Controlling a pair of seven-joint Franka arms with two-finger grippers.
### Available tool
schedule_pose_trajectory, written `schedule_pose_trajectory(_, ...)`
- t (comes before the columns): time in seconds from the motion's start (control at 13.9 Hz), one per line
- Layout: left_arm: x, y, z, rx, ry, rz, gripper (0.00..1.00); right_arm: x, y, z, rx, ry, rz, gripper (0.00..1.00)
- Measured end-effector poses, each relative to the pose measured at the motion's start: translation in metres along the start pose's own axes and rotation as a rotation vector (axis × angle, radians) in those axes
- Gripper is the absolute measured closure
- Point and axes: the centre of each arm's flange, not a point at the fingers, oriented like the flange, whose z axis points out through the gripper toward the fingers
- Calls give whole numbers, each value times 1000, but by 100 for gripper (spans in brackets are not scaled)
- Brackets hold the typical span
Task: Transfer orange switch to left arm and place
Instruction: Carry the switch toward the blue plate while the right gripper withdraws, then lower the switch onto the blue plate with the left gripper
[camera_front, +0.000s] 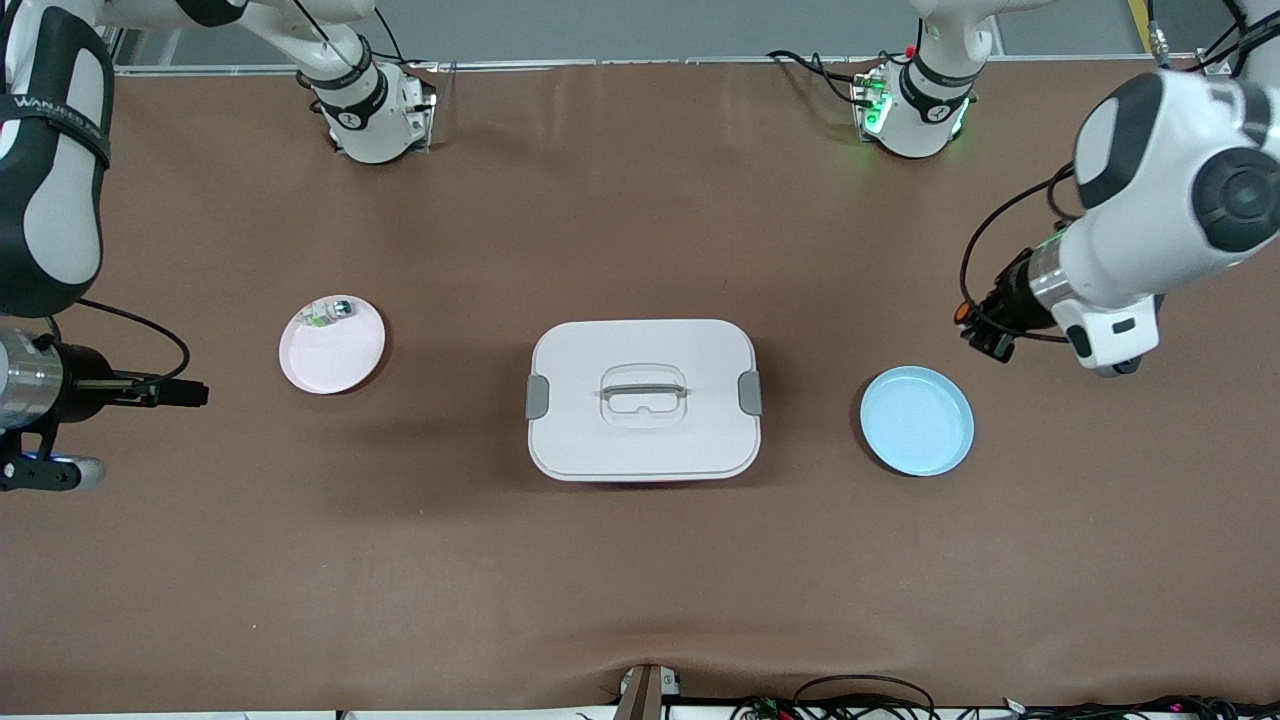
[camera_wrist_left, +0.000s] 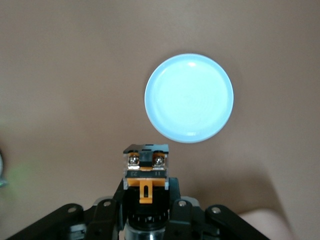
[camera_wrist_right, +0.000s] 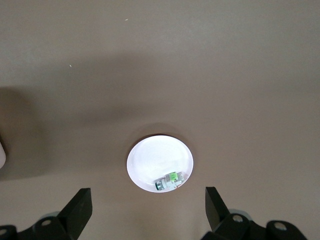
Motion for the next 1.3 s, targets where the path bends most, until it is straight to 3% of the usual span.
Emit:
schedule_pose_trajectory(0.43,1,-4,66,-53,6,-154,66,-30,15,-50,-16,77,25,0)
schedule_pose_trajectory(0.72,6,-12,96,-81,5,-196,66,-56,14,-75,-72,82,27,0)
schedule_pose_trajectory(1.01,9,-15,124,-120,1,-225,66,-57,12,-81,-87,107,29,0)
schedule_pose_trajectory(1.3,26,-13,166,-115,84,-242,66,-58,17,-85,-85,120,32,0)
